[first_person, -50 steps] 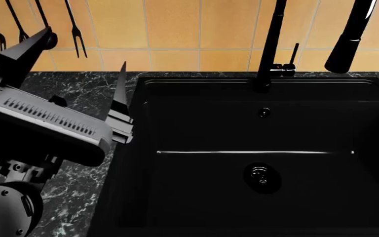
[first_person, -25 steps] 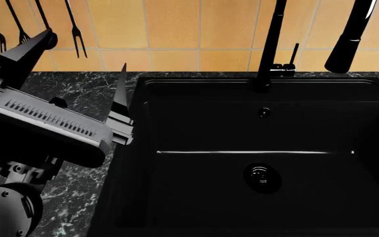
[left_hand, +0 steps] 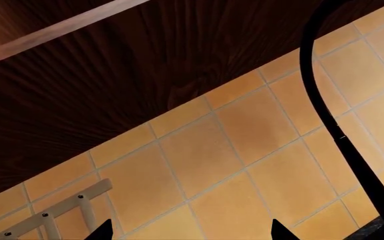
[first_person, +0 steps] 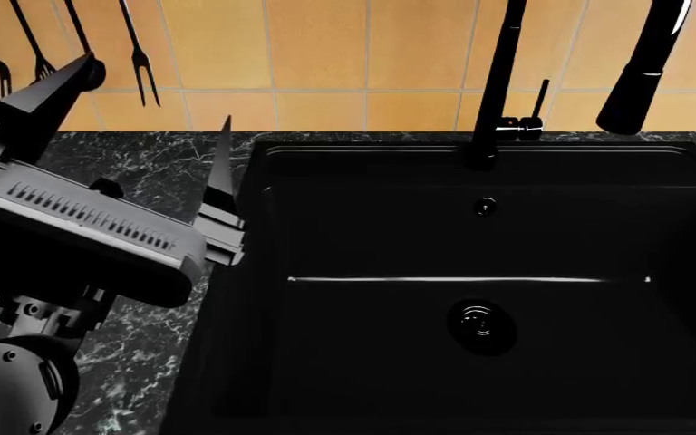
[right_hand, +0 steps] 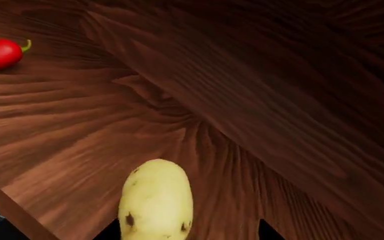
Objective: Pick the chili pepper, potato from the counter and place them in the cabinet. Then close the cabinet.
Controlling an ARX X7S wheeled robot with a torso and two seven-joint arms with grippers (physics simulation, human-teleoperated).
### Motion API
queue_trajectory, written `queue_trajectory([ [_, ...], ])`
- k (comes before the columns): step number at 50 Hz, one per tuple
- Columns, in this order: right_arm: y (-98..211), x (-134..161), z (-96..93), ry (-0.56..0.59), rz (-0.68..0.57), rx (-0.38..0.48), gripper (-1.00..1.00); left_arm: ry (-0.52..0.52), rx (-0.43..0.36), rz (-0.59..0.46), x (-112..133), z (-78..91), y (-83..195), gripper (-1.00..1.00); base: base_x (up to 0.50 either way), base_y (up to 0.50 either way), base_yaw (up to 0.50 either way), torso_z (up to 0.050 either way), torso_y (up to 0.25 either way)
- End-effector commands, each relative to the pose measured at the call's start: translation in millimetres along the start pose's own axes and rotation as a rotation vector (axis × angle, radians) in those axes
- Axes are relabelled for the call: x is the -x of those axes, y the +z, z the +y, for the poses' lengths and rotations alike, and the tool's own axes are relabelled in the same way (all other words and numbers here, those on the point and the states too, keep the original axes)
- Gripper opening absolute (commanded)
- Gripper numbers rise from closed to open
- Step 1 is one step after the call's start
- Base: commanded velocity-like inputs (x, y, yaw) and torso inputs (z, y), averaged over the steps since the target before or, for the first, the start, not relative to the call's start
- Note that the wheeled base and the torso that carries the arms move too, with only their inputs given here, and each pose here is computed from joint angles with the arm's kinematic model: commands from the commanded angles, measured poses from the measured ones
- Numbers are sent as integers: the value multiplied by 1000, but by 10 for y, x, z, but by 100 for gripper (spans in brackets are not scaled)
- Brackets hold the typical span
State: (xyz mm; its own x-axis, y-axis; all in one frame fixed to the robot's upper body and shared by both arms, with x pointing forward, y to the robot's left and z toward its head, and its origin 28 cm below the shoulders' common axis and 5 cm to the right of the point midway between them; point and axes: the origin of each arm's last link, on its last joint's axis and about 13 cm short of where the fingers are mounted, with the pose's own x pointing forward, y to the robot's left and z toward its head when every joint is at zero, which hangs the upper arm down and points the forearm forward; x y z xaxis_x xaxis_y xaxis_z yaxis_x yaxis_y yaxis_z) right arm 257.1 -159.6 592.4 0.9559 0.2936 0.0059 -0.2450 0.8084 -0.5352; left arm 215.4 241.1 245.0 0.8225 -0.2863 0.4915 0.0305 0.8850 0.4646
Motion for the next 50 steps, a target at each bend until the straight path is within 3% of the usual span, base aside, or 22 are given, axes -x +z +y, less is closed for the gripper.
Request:
queue_trajectory([
  [1, 108, 160, -55, -37, -104, 75, 100, 5, 2, 0, 3, 1, -9, 100, 0, 0, 0, 0, 0],
  [21, 246, 414, -73, 4, -237, 170, 100, 24, 8, -9, -10, 42, 21, 100, 0, 0, 0, 0, 0],
  [32, 294, 543, -82, 41, -233, 247, 100, 36, 12, -17, -29, 71, 59, 100, 0, 0, 0, 0, 0],
  [50, 10, 731, 133, 150, -225, 432, 100, 59, 15, -27, -46, 119, 89, 100, 0, 0, 0, 0, 0],
])
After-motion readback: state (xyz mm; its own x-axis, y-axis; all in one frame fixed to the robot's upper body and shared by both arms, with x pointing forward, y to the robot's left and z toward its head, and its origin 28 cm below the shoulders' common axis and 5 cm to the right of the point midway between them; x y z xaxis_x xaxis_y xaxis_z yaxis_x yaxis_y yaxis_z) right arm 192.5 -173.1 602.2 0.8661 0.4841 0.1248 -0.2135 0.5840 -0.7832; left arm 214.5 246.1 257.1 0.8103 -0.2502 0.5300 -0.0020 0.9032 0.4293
